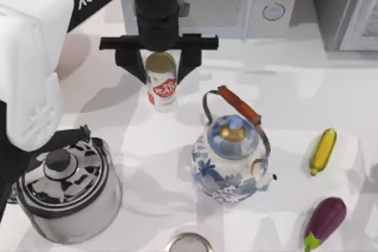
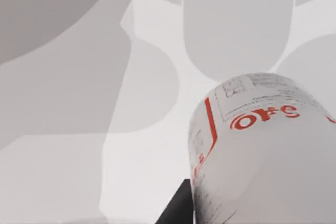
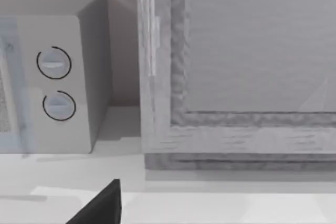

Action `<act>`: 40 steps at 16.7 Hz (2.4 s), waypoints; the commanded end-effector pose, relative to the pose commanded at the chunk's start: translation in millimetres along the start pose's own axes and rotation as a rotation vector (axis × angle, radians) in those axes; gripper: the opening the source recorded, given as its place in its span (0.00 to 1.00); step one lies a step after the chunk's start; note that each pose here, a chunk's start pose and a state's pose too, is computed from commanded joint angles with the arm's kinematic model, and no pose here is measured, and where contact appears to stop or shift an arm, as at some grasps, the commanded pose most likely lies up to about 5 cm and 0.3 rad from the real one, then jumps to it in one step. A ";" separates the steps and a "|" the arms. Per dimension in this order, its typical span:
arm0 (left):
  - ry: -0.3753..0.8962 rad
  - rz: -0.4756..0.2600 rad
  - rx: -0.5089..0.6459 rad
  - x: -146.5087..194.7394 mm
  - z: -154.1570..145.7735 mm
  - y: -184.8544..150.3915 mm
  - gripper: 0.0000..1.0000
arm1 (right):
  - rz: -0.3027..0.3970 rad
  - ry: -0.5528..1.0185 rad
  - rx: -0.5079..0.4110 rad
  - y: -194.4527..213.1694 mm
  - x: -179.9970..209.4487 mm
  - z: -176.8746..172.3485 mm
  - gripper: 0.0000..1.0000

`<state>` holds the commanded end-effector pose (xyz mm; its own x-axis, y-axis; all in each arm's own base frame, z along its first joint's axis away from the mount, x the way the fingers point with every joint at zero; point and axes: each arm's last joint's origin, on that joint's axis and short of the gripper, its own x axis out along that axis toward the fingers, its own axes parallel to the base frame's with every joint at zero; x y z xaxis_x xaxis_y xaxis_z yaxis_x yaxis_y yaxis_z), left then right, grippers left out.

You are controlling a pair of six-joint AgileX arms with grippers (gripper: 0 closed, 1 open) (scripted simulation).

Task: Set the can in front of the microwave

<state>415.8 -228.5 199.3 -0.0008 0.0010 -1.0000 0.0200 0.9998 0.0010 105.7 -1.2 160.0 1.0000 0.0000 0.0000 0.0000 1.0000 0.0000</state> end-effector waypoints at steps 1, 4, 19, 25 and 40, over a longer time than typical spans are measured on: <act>0.000 0.000 0.000 0.0 0.0 0.0 0.60 | 0.000 0.000 0.000 0.0 0.0 0.0 1.00; 0.000 0.000 0.000 0.0 0.0 0.0 0.83 | 0.000 0.000 0.000 0.0 0.0 0.0 1.00; 0.055 -0.009 -0.059 3.9 0.9 5.2 1.00 | 0.000 0.000 0.000 0.0 0.0 0.0 1.00; 0.262 -0.010 -0.141 18.6 -6.3 7.8 1.00 | 0.000 0.000 0.000 0.0 0.0 0.0 1.00; -0.001 -0.003 -0.006 -40.2 0.3 0.4 1.00 | 0.000 0.000 0.000 0.0 0.0 0.0 1.00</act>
<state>416.1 -228.2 239.6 0.0001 -0.0016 -1.0000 0.0143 0.9999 -0.0016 105.7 -1.2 160.0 1.0000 0.0000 0.0000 0.0000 1.0000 0.0000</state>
